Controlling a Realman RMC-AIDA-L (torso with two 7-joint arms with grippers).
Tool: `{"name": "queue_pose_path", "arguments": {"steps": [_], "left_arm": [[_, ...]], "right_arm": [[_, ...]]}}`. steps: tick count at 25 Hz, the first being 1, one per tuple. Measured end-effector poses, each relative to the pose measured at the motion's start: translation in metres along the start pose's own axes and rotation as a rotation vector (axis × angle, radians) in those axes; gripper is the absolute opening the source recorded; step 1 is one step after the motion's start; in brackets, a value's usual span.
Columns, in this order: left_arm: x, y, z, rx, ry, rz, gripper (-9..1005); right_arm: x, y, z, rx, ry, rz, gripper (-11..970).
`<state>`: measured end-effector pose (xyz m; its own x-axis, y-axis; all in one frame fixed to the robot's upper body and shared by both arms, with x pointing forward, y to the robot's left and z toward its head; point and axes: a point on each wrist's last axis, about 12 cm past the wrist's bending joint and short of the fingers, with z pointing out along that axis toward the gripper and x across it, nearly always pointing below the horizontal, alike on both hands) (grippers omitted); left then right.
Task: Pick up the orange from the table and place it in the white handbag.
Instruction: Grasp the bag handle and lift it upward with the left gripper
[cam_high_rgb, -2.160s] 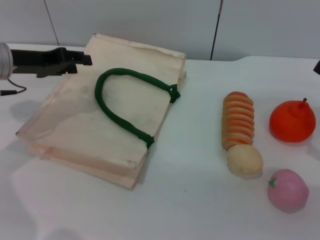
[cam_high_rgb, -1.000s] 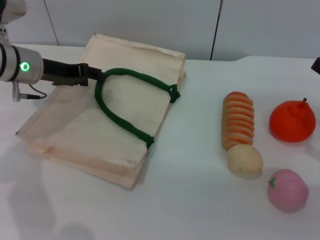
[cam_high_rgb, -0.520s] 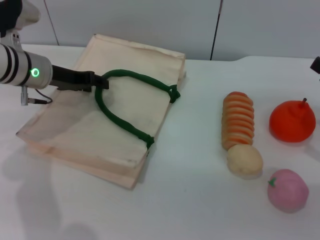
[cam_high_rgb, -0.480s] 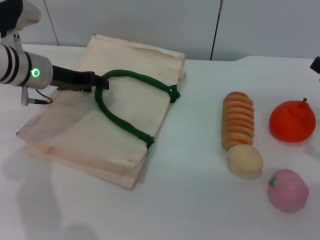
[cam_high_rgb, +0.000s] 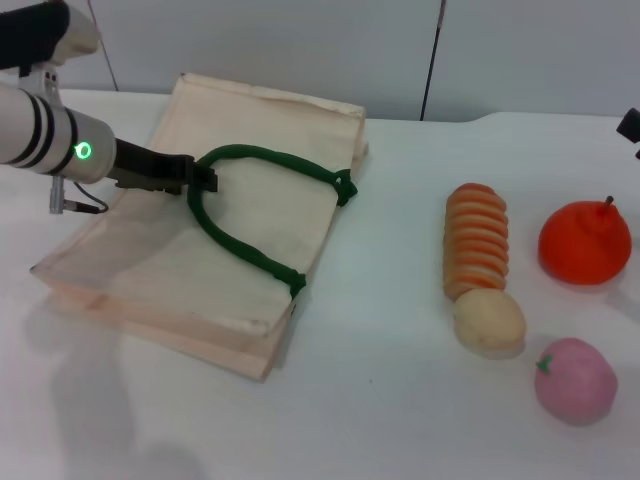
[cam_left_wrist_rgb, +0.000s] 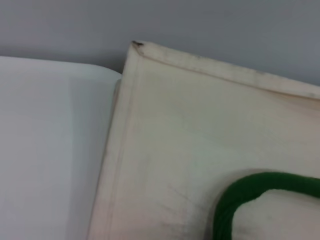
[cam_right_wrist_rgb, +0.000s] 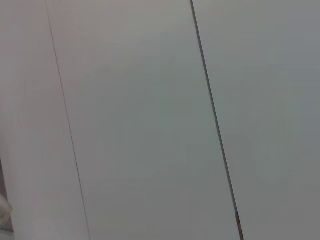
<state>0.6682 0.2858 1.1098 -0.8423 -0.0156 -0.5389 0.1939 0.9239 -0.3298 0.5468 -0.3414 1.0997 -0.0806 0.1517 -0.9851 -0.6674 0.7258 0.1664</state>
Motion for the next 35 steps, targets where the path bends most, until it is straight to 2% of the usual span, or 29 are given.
{"name": "queue_pose_path", "arguments": {"steps": [21, 27, 35], "left_arm": [[-0.013, -0.005, -0.003, -0.092, 0.08, 0.025, 591], [-0.014, -0.003, -0.005, -0.103, 0.085, 0.008, 452], [-0.016, -0.003, -0.007, -0.122, 0.1, 0.008, 364]], "right_arm": [[0.0, 0.002, -0.001, -0.014, -0.006, 0.005, 892], [0.0, 0.002, -0.001, -0.014, -0.006, 0.007, 892], [-0.001, 0.003, -0.001, -0.024, -0.012, 0.008, 892]]}}
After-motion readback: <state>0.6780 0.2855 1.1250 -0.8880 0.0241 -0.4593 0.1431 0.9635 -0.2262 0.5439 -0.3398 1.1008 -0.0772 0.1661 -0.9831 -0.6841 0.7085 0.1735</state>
